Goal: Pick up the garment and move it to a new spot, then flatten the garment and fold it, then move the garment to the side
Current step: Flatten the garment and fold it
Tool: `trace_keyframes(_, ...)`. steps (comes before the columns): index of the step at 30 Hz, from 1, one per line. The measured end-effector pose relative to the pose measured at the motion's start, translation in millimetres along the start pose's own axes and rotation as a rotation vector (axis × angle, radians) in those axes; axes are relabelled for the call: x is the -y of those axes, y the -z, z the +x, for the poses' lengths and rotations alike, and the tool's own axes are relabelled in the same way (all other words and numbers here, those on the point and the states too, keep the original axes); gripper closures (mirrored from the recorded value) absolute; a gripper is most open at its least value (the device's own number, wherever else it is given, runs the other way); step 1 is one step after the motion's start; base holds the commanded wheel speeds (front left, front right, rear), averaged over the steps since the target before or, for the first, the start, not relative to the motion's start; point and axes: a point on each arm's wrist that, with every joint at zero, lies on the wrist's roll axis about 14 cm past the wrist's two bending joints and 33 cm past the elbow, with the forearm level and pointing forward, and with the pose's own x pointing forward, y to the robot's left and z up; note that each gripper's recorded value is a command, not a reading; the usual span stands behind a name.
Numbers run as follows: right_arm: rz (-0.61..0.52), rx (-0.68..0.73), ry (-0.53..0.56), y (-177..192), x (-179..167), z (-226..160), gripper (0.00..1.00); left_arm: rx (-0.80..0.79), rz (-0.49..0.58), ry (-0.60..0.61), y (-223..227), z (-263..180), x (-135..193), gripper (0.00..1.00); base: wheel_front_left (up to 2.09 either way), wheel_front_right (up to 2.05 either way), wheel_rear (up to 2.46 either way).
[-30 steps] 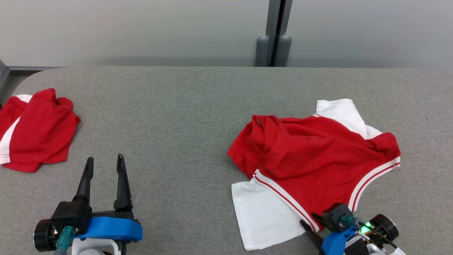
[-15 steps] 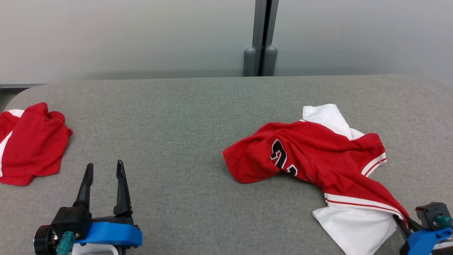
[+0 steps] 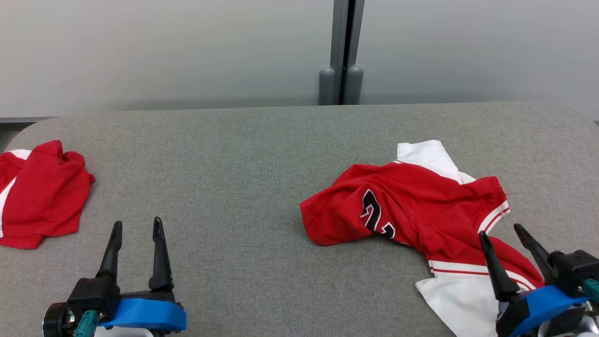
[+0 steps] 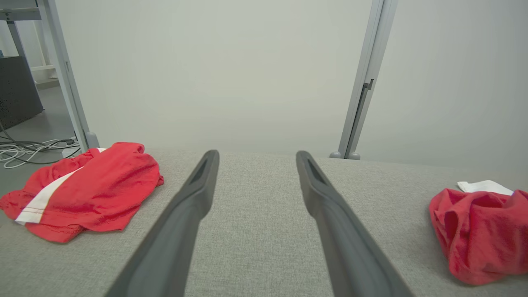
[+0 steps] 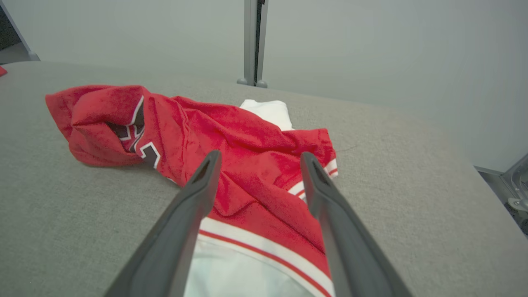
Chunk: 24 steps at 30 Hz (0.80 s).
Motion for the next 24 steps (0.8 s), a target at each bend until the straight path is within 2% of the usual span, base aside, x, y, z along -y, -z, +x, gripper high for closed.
trace_keyframes(3,0.047,0.118,0.003,-23.0,-12.2,7.3,0.00,0.003,0.003,-0.003,-1.2,-1.2,-1.7,0.00,0.00,0.00,0.00)
trace_keyframes(8,0.136,0.218,-0.005,-34.9,-36.9,15.3,0.00,0.000,0.008,-0.015,-0.6,-3.7,-7.0,0.00,0.00,0.00,0.00)
trace_keyframes(18,0.152,0.166,-0.073,-9.2,-73.2,27.0,0.00,-0.018,0.012,-0.034,4.9,-5.5,-15.1,0.00,0.00,0.00,0.00)
trace_keyframes(24,0.152,0.153,-0.073,-4.0,-74.3,30.2,0.00,-0.019,0.014,-0.035,5.2,-4.6,-15.6,0.00,0.00,0.00,0.00)
